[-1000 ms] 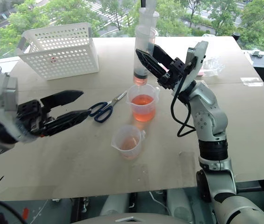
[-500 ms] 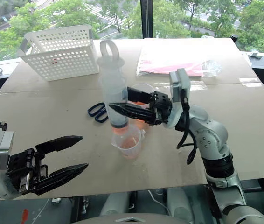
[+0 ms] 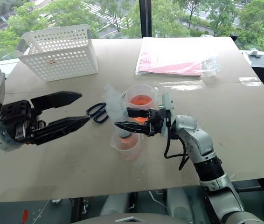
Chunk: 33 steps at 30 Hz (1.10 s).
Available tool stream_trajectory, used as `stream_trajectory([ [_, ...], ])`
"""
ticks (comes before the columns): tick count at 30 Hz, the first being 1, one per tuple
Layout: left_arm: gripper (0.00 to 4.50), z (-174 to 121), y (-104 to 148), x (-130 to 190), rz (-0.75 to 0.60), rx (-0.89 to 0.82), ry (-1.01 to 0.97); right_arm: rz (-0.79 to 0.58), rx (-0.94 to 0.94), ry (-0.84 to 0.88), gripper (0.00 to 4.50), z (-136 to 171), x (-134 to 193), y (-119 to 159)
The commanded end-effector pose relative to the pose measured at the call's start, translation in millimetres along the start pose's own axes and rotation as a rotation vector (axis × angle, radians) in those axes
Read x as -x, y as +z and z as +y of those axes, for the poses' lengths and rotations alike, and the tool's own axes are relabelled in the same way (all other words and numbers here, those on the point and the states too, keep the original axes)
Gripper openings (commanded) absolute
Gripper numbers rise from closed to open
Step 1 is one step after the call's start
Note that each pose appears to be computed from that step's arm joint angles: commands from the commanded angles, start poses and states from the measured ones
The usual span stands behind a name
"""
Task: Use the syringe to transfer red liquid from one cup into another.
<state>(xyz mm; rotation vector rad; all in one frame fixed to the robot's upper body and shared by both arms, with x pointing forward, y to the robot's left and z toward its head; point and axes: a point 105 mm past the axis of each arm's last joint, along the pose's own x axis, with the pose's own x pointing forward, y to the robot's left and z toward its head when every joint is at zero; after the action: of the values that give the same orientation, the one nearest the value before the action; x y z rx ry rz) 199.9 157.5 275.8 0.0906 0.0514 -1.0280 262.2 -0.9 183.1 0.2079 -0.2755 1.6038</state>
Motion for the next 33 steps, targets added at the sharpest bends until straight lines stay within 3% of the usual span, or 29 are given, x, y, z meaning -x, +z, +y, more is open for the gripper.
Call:
stream_trajectory([
  [1,3.89,15,12,-13,-0.004,-0.054,0.028,-0.015,0.073,0.050,1.34,6,-8,8],
  [8,3.89,27,16,-30,0.024,-0.114,0.022,-0.014,0.099,0.058,1.34,9,-11,6],
  [11,3.04,29,14,-35,0.034,-0.131,0.020,-0.015,0.106,0.060,1.34,10,-11,7],
  [14,1.61,27,12,-44,0.038,-0.171,-0.006,-0.023,0.111,0.066,1.34,10,-12,8],
  [15,0.94,25,13,-47,0.024,-0.178,-0.023,-0.023,0.113,0.068,1.34,10,-13,8],
  [18,0.00,17,15,-52,0.002,-0.187,-0.073,-0.022,0.116,0.068,1.33,10,-14,8],
  [33,0.00,-6,-21,-56,0.064,-0.114,-0.161,-0.095,0.107,0.069,1.33,12,-12,37],
])
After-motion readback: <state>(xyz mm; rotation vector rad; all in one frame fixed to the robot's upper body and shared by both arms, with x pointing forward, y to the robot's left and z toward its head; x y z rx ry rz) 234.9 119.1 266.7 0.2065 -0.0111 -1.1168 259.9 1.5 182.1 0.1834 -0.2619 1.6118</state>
